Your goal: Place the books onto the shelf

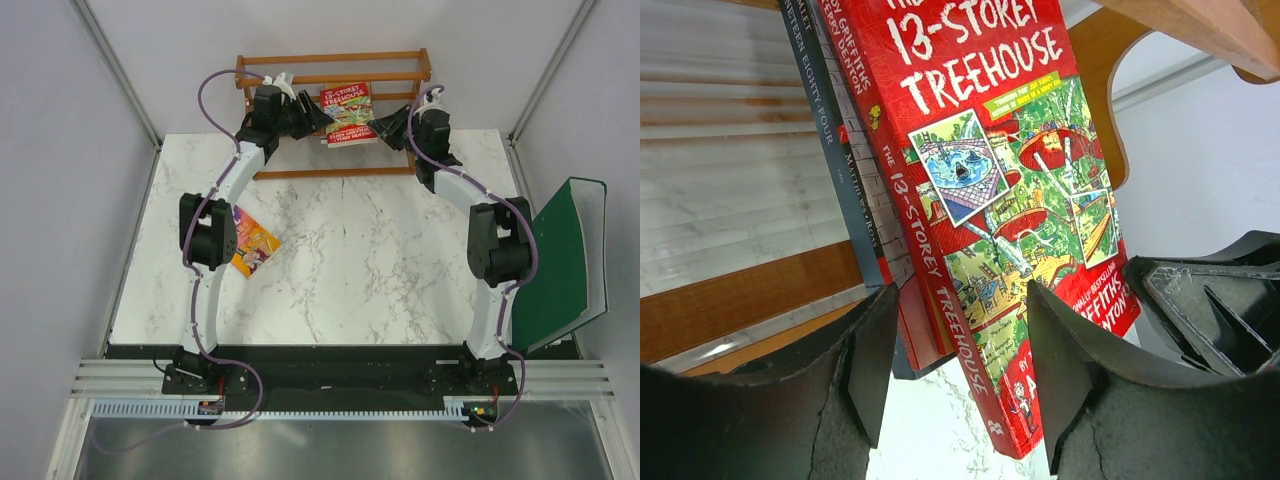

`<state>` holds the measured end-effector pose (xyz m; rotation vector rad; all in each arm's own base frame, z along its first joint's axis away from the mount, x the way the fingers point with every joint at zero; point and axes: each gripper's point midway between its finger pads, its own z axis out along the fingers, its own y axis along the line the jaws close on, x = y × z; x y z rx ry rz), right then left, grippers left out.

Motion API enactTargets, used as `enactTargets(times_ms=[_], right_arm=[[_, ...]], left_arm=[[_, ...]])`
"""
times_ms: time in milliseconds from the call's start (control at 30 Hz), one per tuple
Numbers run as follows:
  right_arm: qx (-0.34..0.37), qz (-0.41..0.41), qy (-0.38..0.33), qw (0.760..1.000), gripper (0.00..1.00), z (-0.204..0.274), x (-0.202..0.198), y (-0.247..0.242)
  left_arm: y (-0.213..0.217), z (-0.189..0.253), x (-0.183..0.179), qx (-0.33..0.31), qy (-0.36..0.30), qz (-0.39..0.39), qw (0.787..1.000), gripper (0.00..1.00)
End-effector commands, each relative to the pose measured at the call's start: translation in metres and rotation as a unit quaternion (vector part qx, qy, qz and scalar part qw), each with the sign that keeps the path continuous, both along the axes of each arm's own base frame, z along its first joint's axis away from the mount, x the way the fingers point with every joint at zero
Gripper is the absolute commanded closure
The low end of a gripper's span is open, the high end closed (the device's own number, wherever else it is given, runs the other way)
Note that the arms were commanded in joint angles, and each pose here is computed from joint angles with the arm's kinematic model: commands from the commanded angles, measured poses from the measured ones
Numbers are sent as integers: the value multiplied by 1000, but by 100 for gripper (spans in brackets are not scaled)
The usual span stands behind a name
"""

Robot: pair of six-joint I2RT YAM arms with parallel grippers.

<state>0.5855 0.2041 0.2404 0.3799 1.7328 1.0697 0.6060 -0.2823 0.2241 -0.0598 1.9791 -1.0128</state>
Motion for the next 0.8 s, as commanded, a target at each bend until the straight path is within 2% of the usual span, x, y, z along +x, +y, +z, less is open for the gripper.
enactTargets(times_ms=[0, 100, 300, 533, 767], right_arm=[[10, 19, -24, 999, 73, 18, 1, 12], [12, 18, -29, 999, 73, 21, -2, 11], [4, -18, -47, 999, 72, 38, -8, -4], [-1, -44, -55, 998, 72, 47, -11, -20], [-4, -54, -44, 998, 60, 41, -11, -26]], left_arm=[[-7, 24, -9, -12, -21, -23, 999, 39], [-7, 25, -10, -12, -22, -24, 999, 37], [-4, 25, -10, -8, -23, -21, 999, 25], [-4, 26, -10, -9, -23, -22, 999, 22], [-3, 23, -10, -7, -21, -24, 999, 21]])
